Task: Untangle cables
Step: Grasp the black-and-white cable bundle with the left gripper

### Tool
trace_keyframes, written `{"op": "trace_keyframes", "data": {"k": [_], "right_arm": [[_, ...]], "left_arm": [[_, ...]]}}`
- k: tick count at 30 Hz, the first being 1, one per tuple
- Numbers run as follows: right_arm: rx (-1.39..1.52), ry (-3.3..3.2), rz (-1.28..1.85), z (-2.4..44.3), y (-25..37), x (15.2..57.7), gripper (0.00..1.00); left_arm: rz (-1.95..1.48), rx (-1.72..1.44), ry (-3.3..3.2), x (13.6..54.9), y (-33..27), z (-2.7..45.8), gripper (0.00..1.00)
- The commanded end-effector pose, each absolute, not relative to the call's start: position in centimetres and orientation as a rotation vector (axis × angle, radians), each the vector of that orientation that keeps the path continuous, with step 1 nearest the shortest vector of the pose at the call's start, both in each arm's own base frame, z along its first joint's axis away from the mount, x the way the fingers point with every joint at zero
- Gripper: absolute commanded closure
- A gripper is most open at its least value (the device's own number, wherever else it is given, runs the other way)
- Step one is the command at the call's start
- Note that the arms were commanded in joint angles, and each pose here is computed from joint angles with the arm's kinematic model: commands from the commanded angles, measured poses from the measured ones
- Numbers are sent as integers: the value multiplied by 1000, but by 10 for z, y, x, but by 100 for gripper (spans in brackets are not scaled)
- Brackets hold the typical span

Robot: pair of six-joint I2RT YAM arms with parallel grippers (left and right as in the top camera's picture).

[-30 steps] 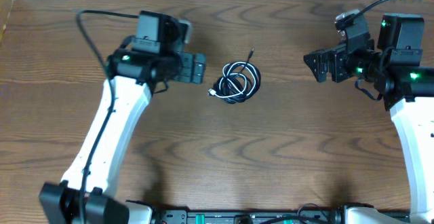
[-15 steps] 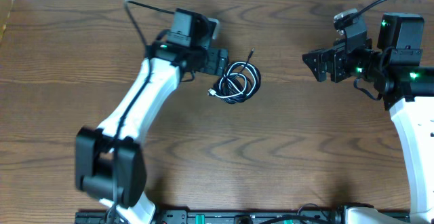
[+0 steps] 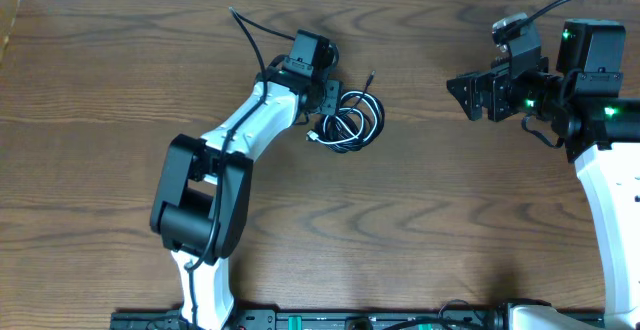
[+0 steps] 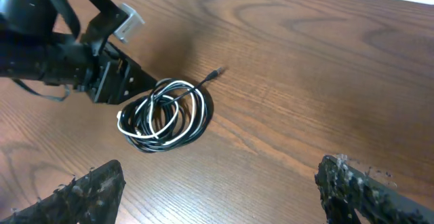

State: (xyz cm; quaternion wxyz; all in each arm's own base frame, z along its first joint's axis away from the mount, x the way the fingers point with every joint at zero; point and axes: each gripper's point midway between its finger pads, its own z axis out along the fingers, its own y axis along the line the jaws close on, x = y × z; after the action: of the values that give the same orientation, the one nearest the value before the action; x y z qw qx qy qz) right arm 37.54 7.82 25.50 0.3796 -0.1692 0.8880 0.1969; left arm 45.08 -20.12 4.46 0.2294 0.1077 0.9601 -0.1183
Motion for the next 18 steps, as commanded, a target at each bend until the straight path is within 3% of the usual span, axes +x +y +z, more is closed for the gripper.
{"op": "trace_keyframes", "data": {"k": [1, 12, 15, 16, 18], "right_arm": [[-436, 2266, 521, 256, 81, 374, 12], [-423, 2281, 494, 253, 77, 375, 7], [-423, 2281, 495, 253, 77, 375, 7], [-423, 2281, 495, 253, 77, 375, 7], [-423, 2281, 495, 253, 77, 375, 7]], "left_arm": [[-330, 228, 2645, 457, -206, 38, 47], [-326, 292, 2676, 445, -226, 17, 64], [-323, 291, 2677, 445, -226, 17, 76], [-323, 291, 2677, 445, -226, 17, 88], [-324, 291, 2677, 445, -226, 17, 93]]}}
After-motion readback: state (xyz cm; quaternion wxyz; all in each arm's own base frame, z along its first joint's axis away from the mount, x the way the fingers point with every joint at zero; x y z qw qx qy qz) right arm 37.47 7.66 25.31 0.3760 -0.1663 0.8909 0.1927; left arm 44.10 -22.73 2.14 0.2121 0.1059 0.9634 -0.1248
